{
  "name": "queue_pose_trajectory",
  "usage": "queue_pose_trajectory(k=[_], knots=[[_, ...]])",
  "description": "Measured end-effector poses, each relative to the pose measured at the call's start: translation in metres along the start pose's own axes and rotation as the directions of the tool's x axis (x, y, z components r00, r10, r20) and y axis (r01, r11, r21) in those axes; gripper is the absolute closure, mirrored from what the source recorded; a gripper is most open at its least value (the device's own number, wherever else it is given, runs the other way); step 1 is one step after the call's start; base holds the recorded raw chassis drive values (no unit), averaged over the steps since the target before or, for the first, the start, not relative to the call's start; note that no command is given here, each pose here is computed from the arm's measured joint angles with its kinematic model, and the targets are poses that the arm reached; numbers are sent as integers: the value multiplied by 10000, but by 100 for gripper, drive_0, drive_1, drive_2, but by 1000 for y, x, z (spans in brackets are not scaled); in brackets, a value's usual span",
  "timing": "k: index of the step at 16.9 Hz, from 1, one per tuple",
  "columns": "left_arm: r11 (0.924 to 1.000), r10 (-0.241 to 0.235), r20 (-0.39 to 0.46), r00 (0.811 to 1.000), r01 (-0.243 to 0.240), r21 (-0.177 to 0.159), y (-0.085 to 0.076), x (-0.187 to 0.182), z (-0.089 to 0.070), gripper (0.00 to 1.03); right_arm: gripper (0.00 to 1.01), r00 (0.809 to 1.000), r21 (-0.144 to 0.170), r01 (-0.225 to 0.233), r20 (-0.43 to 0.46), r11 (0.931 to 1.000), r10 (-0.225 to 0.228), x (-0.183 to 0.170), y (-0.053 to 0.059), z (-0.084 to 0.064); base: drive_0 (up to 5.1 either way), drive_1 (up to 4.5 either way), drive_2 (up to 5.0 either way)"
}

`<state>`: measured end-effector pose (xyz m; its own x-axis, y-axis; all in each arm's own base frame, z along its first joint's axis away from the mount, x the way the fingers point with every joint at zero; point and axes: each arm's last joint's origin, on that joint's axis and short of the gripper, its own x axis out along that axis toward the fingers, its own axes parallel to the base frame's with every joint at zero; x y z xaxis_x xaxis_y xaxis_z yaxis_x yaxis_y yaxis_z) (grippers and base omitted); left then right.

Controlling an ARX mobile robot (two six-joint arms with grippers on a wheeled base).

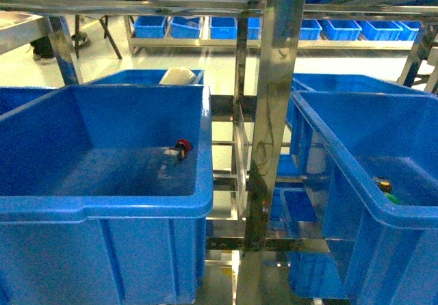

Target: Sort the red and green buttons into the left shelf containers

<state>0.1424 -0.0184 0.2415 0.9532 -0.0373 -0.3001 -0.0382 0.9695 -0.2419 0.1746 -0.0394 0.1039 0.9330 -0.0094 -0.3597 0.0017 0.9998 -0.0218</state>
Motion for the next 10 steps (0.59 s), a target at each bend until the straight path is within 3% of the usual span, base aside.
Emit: queue_pose_trajectory(k=[1, 2, 3, 4, 5, 6, 7, 10], knots=[[9997, -172, 1070, 9941, 151, 204, 0, 0, 0, 9, 27, 9992, 422, -214, -342, 9989, 229, -5, 8, -17, 0, 0, 0], [9974, -270, 2281, 9733, 110, 710, 5, -2, -7, 20, 38, 9896, 211, -225, 1428, 9995, 193, -7, 11, 2, 0, 0, 0], [9894, -363, 2853, 9577, -58, 1454, 10, -3, -18, 33, 51, 9252, -68, 51, 3795, 10000, -22, -22, 13, 33, 0, 0, 0], [9829, -293, 2930, 9557, -258, 1825, 14, -3, -26, 46, 64, 9128, -74, -13, 4084, 10000, 42, -29, 17, 40, 0, 0, 0], [9775, -514, 2931, 9547, -120, 2106, 20, -4, -28, 57, 75, 9291, -4, -92, 3696, 10000, 87, -31, 20, 38, 0, 0, 0], [9758, -227, 3040, 9524, -451, 2141, 28, -5, -32, 69, 88, 9308, 29, -90, 3654, 10000, 73, -36, 23, 40, 0, 0, 0], [9753, -171, 3065, 9517, -517, 2147, 29, -6, -34, 75, 94, 9267, 34, -53, 3759, 10000, 36, -39, 24, 42, 0, 0, 0], [9740, -305, 3021, 9528, -395, 2229, 29, -6, -39, 86, 99, 9171, 39, -6, 3986, 10000, -10, -46, 25, 45, 0, 0, 0]])
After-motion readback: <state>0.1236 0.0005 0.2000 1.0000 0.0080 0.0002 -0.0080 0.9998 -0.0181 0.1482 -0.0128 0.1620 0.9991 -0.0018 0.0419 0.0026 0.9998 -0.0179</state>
